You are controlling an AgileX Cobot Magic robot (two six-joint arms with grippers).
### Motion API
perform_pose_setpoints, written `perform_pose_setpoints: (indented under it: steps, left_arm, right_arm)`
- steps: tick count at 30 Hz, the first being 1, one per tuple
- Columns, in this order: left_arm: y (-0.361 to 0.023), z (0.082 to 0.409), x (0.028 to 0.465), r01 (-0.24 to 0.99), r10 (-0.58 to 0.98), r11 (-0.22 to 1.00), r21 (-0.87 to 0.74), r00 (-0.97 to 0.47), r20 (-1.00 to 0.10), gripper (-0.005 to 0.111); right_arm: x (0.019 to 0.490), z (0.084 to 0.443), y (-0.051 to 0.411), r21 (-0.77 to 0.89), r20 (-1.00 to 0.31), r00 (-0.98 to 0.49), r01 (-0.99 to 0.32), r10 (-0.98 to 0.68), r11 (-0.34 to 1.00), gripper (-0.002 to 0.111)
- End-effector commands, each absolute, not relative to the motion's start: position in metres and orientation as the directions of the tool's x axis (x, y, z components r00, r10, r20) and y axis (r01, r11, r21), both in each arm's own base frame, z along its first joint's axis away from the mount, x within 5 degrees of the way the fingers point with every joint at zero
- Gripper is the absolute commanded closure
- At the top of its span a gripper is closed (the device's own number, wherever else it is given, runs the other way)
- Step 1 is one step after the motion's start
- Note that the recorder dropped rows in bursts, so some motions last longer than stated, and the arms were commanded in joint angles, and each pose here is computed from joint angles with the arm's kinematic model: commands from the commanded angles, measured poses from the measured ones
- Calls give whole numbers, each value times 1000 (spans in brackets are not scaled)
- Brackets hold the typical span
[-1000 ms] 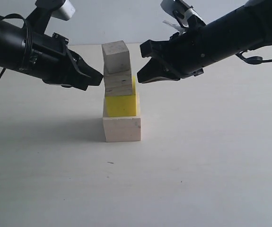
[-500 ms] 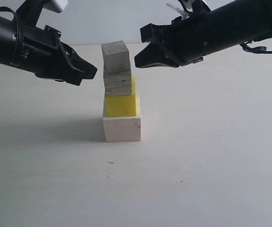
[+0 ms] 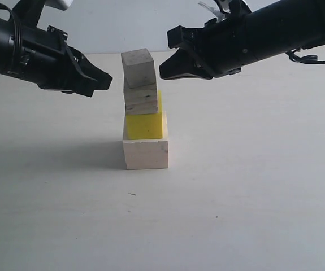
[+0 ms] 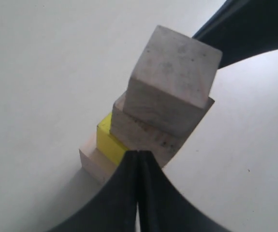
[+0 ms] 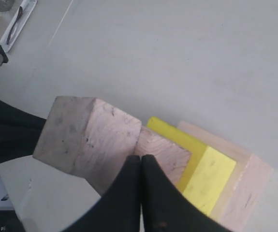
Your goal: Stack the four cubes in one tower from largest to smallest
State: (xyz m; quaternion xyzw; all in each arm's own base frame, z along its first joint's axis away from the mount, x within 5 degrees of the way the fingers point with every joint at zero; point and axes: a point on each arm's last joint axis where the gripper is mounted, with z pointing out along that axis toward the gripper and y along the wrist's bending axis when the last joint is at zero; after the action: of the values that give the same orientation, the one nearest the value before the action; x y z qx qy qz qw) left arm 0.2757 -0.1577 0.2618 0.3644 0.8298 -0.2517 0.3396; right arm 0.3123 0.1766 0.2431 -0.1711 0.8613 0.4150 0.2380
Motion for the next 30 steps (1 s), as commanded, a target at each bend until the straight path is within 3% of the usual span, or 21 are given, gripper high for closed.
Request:
perform_pose_setpoints:
  steps: [1,30]
  left_arm:
    - [-157,265,276,765,412,618,-178,-508,-756,107]
    - [-157,265,276,766,413,619,-175,-506,-757,107]
  right_arm:
    - [311,254,178,647,-583,-807,-531,-93,547,108]
    - [306,252,179,661,-551,-824,-527,-131,534,108]
